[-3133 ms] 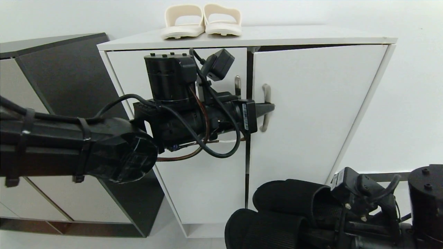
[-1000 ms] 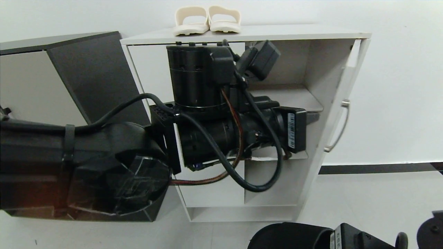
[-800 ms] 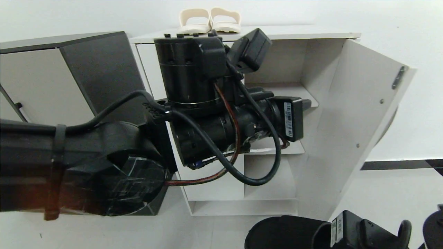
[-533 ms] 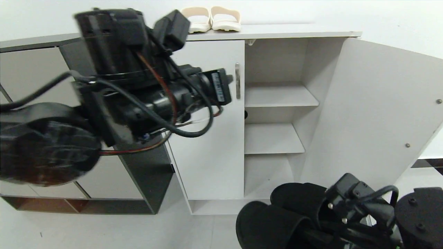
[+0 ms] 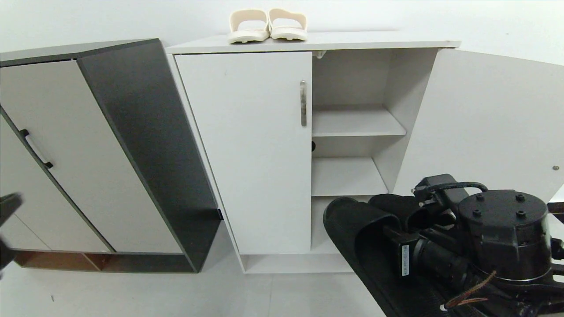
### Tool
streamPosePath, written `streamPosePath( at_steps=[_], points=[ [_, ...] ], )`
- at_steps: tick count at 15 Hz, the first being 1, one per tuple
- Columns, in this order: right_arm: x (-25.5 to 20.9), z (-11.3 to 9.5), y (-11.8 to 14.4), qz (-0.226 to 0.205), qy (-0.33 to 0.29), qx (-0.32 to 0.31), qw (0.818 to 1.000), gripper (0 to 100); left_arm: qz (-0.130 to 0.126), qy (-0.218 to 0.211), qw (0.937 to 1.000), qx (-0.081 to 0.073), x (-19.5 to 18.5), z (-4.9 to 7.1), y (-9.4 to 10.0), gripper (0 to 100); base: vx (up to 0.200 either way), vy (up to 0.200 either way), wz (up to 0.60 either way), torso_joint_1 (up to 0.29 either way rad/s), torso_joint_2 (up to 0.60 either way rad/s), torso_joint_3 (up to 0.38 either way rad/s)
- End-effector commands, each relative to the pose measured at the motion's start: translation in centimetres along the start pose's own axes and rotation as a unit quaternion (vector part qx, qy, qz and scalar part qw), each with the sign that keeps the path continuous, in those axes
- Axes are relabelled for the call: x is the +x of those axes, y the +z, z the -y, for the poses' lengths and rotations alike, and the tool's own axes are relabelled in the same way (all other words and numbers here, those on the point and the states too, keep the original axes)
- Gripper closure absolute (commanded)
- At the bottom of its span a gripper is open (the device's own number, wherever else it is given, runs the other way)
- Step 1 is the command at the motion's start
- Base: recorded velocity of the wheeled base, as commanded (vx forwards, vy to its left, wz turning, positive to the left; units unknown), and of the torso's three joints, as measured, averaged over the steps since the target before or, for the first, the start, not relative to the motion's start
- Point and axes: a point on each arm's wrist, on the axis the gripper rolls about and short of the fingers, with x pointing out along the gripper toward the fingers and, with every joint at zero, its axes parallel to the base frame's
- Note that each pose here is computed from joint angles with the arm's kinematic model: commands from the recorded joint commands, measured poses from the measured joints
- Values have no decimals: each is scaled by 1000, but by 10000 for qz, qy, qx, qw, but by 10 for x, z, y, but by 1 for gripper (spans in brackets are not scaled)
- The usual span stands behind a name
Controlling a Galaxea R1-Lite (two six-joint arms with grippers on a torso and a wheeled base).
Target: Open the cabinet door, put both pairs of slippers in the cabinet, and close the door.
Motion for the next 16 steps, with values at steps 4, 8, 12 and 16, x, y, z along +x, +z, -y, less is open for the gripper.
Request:
streamPosePath(
  at_steps=[4,8,12,16],
  points=[
    [-2,3,-6,-84,-7,-47,10000,100,321,-427,9978,393,-78,-34,-158,100,0,0,0,0,0,0],
    [2,0,-5,-27,65,-7,10000,100,540,-1445,9878,209,-77,-29,-157,100,0,0,0,0,0,0],
    [7,-6,-8,22,130,-20,9999,100,280,-1045,9926,558,-75,-30,-162,100,0,0,0,0,0,0],
    [7,-11,-9,38,214,-123,9997,100,295,-1104,9934,47,-76,-30,-163,100,0,0,0,0,0,0]
  ],
)
